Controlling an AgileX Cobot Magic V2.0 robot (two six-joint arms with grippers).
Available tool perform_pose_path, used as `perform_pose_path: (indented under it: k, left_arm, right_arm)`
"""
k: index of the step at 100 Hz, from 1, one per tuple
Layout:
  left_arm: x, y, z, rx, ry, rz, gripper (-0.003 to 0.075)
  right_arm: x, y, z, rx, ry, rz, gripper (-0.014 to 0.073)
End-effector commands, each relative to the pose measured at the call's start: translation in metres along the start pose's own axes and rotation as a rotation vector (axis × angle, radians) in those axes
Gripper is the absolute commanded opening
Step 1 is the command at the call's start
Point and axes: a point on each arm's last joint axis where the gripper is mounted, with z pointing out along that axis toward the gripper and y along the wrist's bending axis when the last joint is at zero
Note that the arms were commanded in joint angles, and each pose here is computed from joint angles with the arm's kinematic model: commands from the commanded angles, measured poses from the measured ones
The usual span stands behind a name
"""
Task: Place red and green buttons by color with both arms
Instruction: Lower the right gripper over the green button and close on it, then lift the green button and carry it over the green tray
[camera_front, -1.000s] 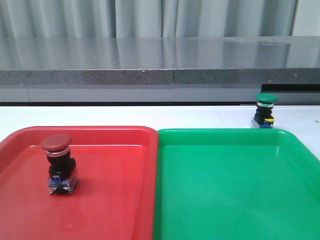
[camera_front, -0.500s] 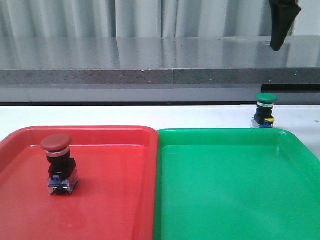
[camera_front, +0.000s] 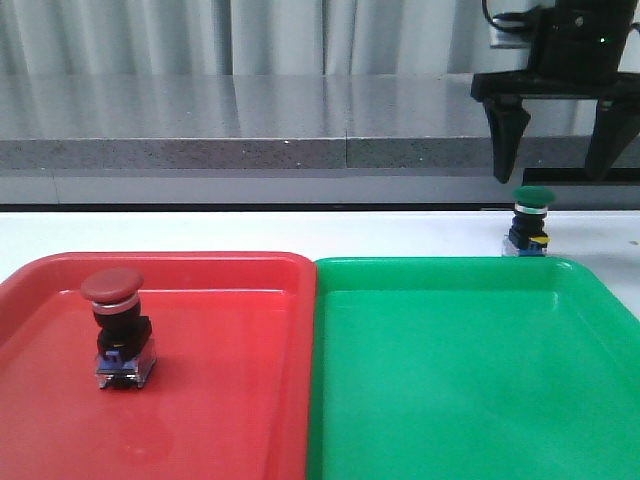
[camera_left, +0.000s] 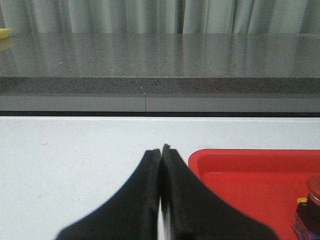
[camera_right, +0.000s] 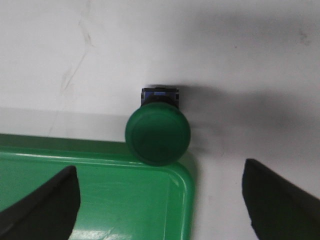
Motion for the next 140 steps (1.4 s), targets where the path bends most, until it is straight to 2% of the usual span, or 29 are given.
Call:
perform_pose_path:
  k: [1, 26, 33, 40, 52, 57, 71, 92, 102, 120, 140]
  left_arm:
    - [-0.005, 0.000, -0.002, 0.002, -0.099, -0.010, -0.0020]
    - [-0.005, 0.000, -0.002, 0.002, -0.099, -0.010, -0.0020]
    - [-0.005, 0.000, -0.002, 0.002, -0.099, -0.010, -0.0020]
    - [-0.005, 0.000, -0.002, 0.002, -0.099, -0.010, -0.0020]
    - [-0.005, 0.000, -0.002, 0.002, -0.099, -0.010, -0.0020]
    - [-0.005, 0.000, -0.002, 0.002, -0.099, -0.010, -0.0020]
    - [-0.005, 0.000, -0.002, 0.002, -0.099, -0.010, -0.0020]
    - [-0.005, 0.000, -0.002, 0.002, -0.099, -0.010, -0.0020]
    - [-0.005, 0.000, -0.002, 0.002, -0.099, -0.010, -0.0020]
    - [-0.005, 0.000, -0.002, 0.002, -0.099, -0.010, -0.0020]
    - [-0.005, 0.000, -0.002, 0.002, -0.099, -0.010, -0.0020]
  right_arm:
    - [-0.005, 0.001, -0.020, -0.012, -0.075, -0.011, 0.0650]
    - [-0.013, 0.002, -0.001, -0.015, -0.101, -0.010, 0.0647]
    - [-0.014, 0.002, -0.001, -0.017, -0.114, -0.010, 0.0616]
    - [-0.015, 0.002, -0.001, -0.018, -0.123, -0.010, 0.0528]
    - [-0.015, 0.002, -0.001, -0.018, -0.123, -0.010, 0.0295]
    - [-0.015, 0.002, -0.001, -0.018, -0.122, -0.010, 0.0225]
    - [-0.015, 0.002, -0.001, -0.018, -0.122, -0.010, 0.0115]
    - [-0.014, 0.001, -0.014, 0.001, -0.092, -0.016, 0.0099]
    - [-0.017, 0.002, -0.037, -0.002, -0.105, -0.003, 0.0099]
    - [-0.012, 0.005, -0.082, -0.021, -0.163, 0.098, 0.0099]
    - [0.000, 0.030, -0.110, -0.054, -0.215, 0.058, 0.0099]
